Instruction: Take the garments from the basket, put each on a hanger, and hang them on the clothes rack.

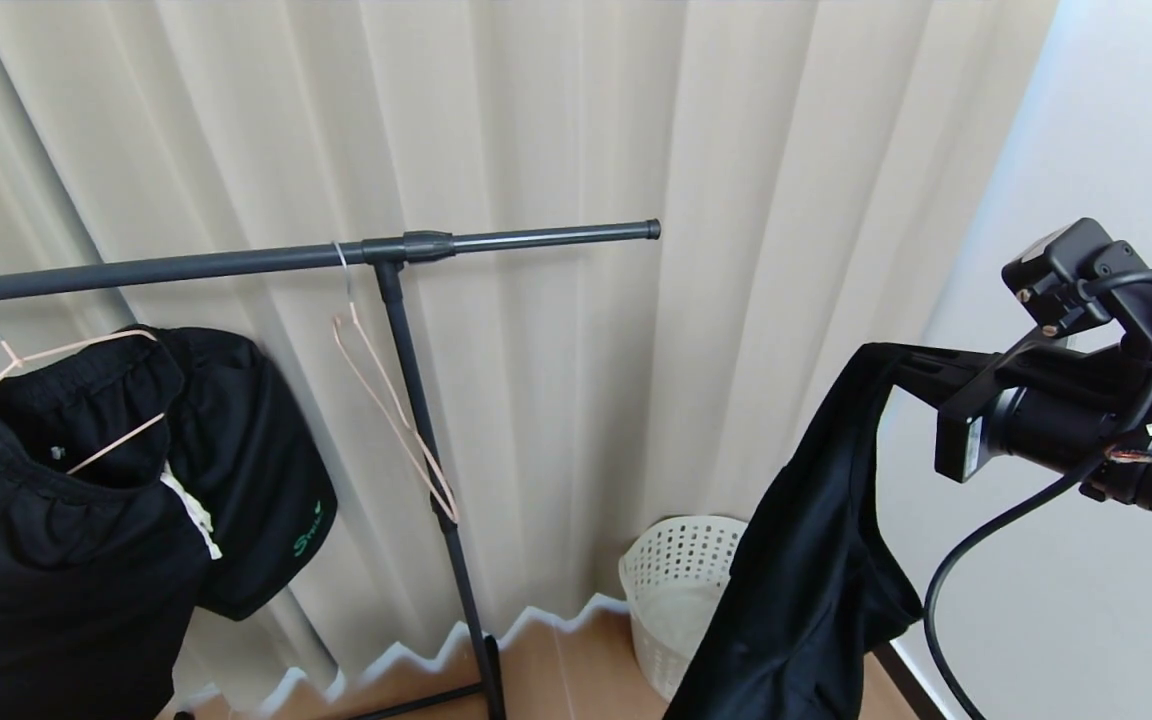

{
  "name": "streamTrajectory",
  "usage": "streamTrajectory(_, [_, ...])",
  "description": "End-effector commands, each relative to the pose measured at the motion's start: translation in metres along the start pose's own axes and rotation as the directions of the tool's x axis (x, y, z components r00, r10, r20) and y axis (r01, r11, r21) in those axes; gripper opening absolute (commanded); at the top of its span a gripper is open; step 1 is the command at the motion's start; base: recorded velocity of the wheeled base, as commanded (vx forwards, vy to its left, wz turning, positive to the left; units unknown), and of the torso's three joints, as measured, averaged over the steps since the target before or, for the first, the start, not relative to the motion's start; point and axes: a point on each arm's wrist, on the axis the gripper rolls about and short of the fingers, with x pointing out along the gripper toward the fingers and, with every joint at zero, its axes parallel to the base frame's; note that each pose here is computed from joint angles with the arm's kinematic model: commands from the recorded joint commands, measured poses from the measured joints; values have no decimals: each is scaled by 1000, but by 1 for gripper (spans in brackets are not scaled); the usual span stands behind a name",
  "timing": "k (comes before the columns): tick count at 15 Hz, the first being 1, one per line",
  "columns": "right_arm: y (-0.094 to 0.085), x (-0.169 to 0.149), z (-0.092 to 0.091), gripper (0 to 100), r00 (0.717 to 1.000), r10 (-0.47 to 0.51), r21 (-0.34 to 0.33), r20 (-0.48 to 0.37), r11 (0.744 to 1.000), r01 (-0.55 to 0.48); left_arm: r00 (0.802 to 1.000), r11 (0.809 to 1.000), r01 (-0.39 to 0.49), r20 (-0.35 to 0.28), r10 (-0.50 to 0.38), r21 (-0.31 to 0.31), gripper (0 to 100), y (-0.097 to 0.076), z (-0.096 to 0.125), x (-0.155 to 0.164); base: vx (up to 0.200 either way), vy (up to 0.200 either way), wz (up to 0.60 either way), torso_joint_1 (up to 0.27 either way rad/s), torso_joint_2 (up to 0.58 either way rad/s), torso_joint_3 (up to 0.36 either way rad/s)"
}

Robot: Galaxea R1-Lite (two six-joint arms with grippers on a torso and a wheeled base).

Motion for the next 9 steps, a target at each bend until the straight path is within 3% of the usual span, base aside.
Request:
streamTrajectory(1, [0, 0, 0, 0, 1000, 2, -1, 2, 1000, -2, 1000, 1000, 0, 0, 0, 0, 100, 0, 0, 0, 0, 0, 0, 173, -373, -212])
streamTrajectory(6, [1, 0, -2, 0, 1000, 4, 0, -7, 1000, -4, 1000, 1000, 0, 0, 0, 0, 100, 0, 0, 0, 0, 0, 0, 170, -368, -200])
streamTrajectory(8, [1, 0, -2, 0, 1000, -2, -3, 12, 1000, 2, 1000, 1000, 0, 0, 0, 0, 100, 0, 0, 0, 0, 0, 0, 51, -112, -51])
streamTrajectory(9, [1, 1, 0, 0, 999, -8, -3, 33, 1000, 8, 1000, 1000, 0, 2, 0, 0, 100, 0, 0, 0, 0, 0, 600, 22, -32, -22])
